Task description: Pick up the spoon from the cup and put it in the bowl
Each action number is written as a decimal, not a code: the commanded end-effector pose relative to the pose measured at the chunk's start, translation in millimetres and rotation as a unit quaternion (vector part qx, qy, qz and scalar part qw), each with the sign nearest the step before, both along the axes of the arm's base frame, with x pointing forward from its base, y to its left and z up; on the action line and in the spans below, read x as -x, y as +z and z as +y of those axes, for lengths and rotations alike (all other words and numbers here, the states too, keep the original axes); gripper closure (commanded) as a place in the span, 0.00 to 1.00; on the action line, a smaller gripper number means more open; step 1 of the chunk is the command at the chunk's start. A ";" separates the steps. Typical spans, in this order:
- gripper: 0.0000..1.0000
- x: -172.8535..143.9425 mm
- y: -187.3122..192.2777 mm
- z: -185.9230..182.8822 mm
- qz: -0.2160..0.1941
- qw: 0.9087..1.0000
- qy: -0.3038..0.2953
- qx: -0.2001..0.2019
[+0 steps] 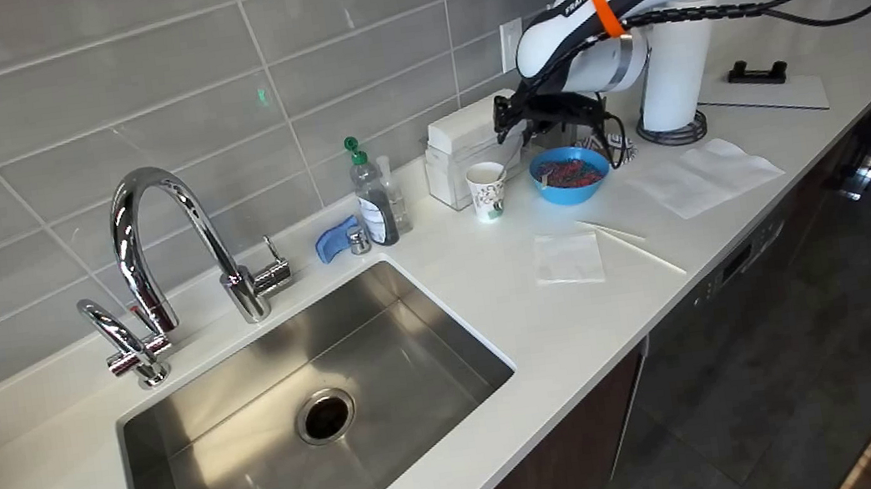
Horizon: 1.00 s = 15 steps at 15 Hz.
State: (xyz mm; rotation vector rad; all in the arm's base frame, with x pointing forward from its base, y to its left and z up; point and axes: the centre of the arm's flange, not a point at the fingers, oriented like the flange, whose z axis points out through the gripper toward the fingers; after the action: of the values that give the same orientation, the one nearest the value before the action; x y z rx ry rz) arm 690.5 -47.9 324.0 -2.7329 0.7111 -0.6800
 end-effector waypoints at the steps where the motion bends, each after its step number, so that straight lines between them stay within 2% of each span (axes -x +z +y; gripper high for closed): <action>1: 0.59 -4.5 -5.9 1.6 -0.015 1.000 0.010 0.001; 2: 0.59 -5.0 -5.4 3.0 -0.017 1.000 0.014 0.003; 3: 0.67 -5.5 -5.1 3.9 -0.019 1.000 0.017 0.003; 4: 0.63 -6.0 -4.7 5.1 -0.019 1.000 0.020 0.004; 7: 0.66 -6.5 -5.8 7.9 -0.021 0.999 0.031 0.010; 10: 0.79 -6.6 -7.1 9.1 -0.023 0.999 0.036 0.013; 11: 0.88 -6.5 -7.5 9.1 -0.025 0.999 0.038 0.014; 13: 0.94 -6.3 -7.8 9.9 -0.029 0.999 0.040 0.017; 14: 1.00 -6.4 -7.8 10.3 -0.032 0.998 0.042 0.018; 15: 1.00 -6.6 -7.6 10.6 -0.034 0.998 0.042 0.020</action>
State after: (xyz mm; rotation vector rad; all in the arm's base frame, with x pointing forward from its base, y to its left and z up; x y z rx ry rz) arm 695.6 -36.3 323.1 -2.7542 0.5902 -0.7322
